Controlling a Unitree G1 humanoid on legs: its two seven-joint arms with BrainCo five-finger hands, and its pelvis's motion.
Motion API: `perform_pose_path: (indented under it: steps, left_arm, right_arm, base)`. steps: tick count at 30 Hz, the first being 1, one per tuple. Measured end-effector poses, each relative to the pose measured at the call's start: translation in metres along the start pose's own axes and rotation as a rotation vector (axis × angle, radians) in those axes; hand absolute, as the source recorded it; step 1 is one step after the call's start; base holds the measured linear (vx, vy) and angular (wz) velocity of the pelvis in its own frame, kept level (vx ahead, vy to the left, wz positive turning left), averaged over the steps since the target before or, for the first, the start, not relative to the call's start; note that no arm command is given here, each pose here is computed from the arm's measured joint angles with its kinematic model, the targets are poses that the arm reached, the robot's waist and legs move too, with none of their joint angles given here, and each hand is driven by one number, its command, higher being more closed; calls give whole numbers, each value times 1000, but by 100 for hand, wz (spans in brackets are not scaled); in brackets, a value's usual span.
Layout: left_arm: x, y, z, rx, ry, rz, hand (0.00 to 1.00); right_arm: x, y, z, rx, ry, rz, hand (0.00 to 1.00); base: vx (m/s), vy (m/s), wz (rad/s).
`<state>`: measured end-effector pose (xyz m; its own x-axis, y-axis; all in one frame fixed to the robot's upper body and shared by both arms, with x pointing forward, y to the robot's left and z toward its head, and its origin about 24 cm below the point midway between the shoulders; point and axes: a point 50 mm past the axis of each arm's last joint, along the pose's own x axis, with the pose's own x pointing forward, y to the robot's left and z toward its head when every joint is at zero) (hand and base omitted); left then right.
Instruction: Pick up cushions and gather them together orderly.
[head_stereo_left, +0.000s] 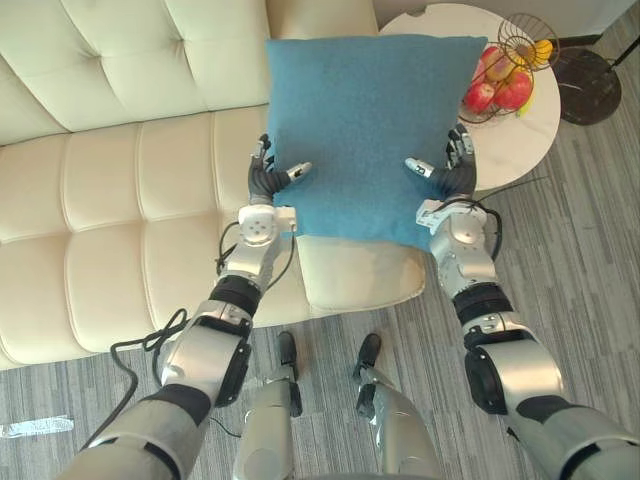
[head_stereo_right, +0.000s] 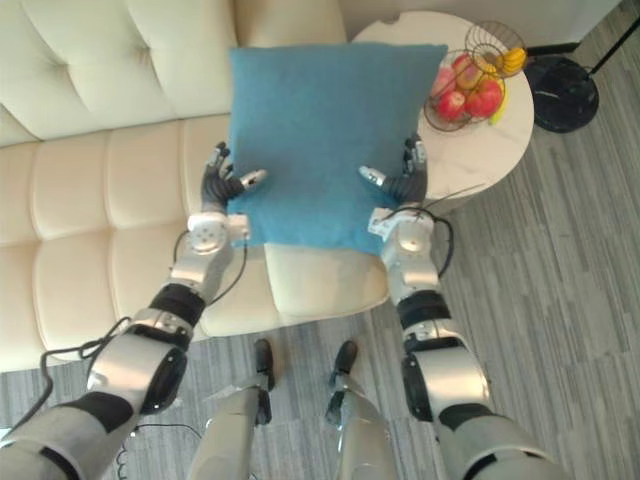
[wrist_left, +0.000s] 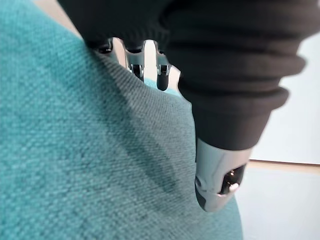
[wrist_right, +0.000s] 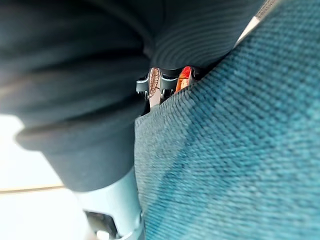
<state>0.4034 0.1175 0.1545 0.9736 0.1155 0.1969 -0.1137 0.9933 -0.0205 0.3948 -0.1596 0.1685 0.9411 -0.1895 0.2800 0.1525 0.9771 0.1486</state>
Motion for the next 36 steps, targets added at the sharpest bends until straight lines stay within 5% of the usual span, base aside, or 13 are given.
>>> perform_pose_path:
  steps: [7, 8, 21, 30, 36]
  left_arm:
    - [0, -4, 1, 20, -3, 5, 0]
    - [0, -4, 1, 25, -5, 4, 100]
    - [1, -5, 10, 45, -42, 17, 100]
    - [-19, -36, 41, -137, -183, -52, 100]
    - [-65, -37, 38, -298, -249, -71, 100]
  right_arm:
    - [-1, 11, 2, -5, -13, 29, 0]
    - [0, 11, 3, -3, -16, 31, 100]
    - [0, 8, 2, 112, 2, -5, 100]
    - [-24, -1, -12, 155, 11, -13, 100]
    - [-70, 5, -26, 248, 22, 2, 100]
  base:
    - [14, -6, -10]
    - [-16, 10, -10]
    - [-4, 2, -1]
    - [12, -2, 3]
    - [48, -3, 6]
